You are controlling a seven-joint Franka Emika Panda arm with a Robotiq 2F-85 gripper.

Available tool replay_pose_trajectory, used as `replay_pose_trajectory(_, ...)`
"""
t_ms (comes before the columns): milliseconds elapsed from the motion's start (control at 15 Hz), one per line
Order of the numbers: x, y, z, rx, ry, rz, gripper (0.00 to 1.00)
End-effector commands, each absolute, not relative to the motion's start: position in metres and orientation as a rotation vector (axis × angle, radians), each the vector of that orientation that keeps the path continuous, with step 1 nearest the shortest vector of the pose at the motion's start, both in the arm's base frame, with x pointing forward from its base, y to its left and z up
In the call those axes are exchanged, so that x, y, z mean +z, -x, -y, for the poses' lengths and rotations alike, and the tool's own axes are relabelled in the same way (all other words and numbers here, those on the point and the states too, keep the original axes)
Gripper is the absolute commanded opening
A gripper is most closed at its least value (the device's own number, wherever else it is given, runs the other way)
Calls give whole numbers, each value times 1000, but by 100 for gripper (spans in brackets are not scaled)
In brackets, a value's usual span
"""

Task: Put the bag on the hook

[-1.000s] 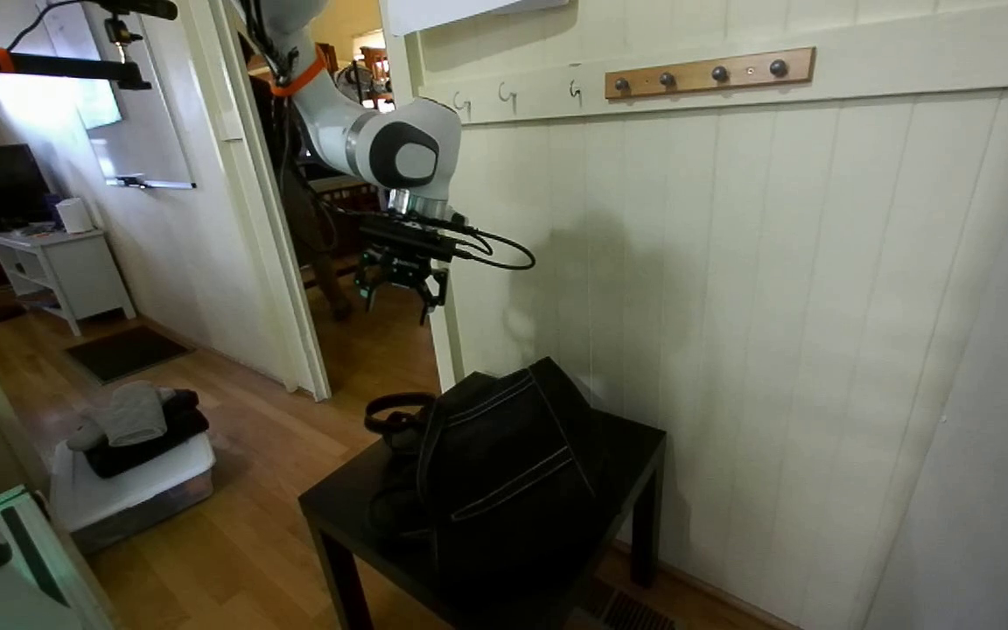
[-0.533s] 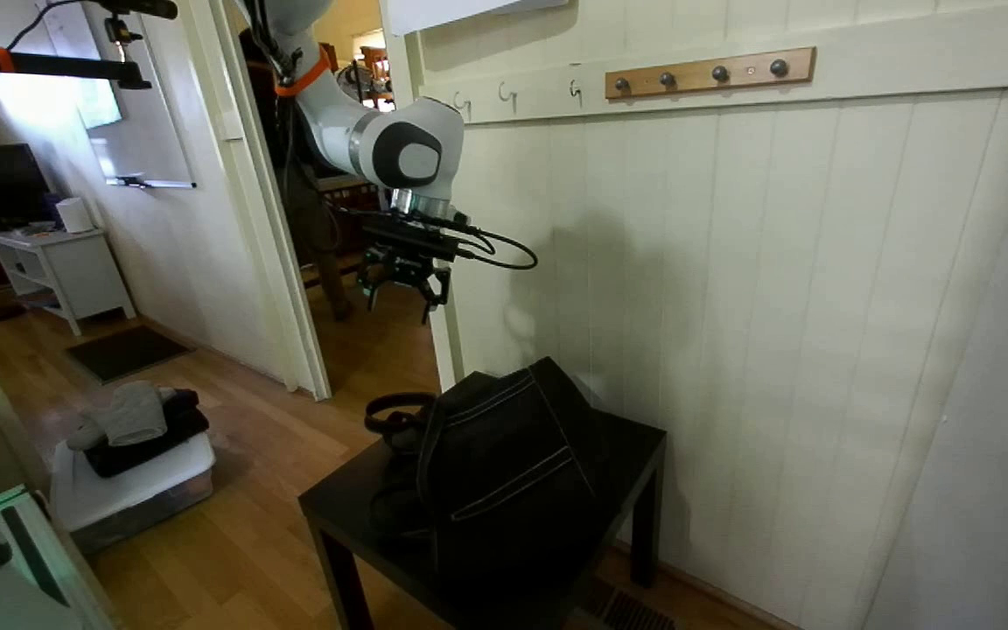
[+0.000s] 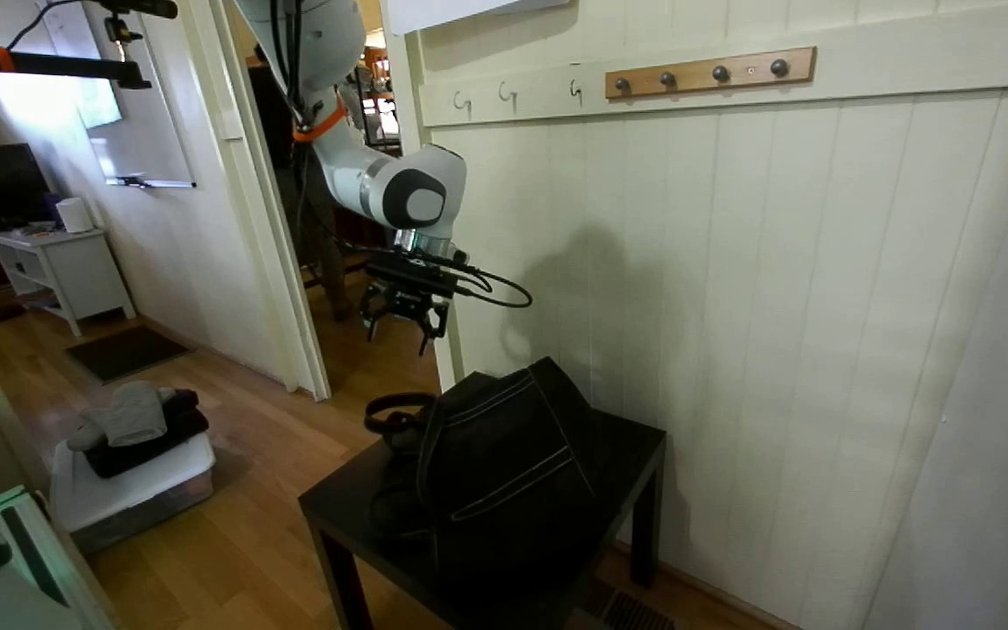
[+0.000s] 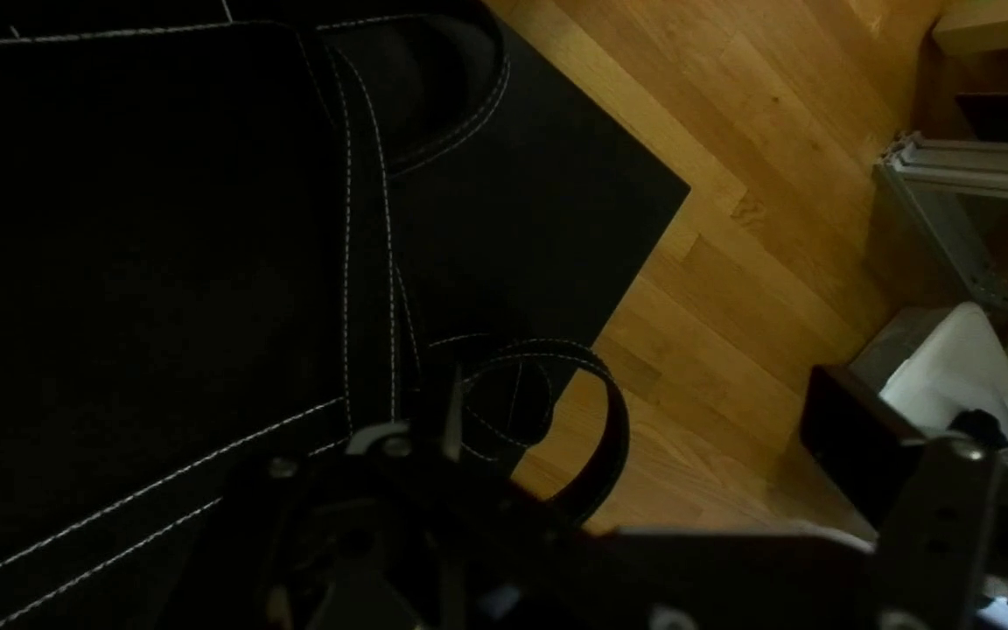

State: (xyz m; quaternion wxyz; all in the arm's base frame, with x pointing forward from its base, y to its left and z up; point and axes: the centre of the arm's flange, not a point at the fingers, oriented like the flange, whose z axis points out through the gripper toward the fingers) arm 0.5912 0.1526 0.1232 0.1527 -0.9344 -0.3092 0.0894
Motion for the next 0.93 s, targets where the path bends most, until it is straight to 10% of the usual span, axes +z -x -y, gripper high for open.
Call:
replay_pose_trajectory(0,89,-609,-172,199,2745,893,100)
replay_pose_trajectory(867,40,-619,-183,-69,2802,888,100)
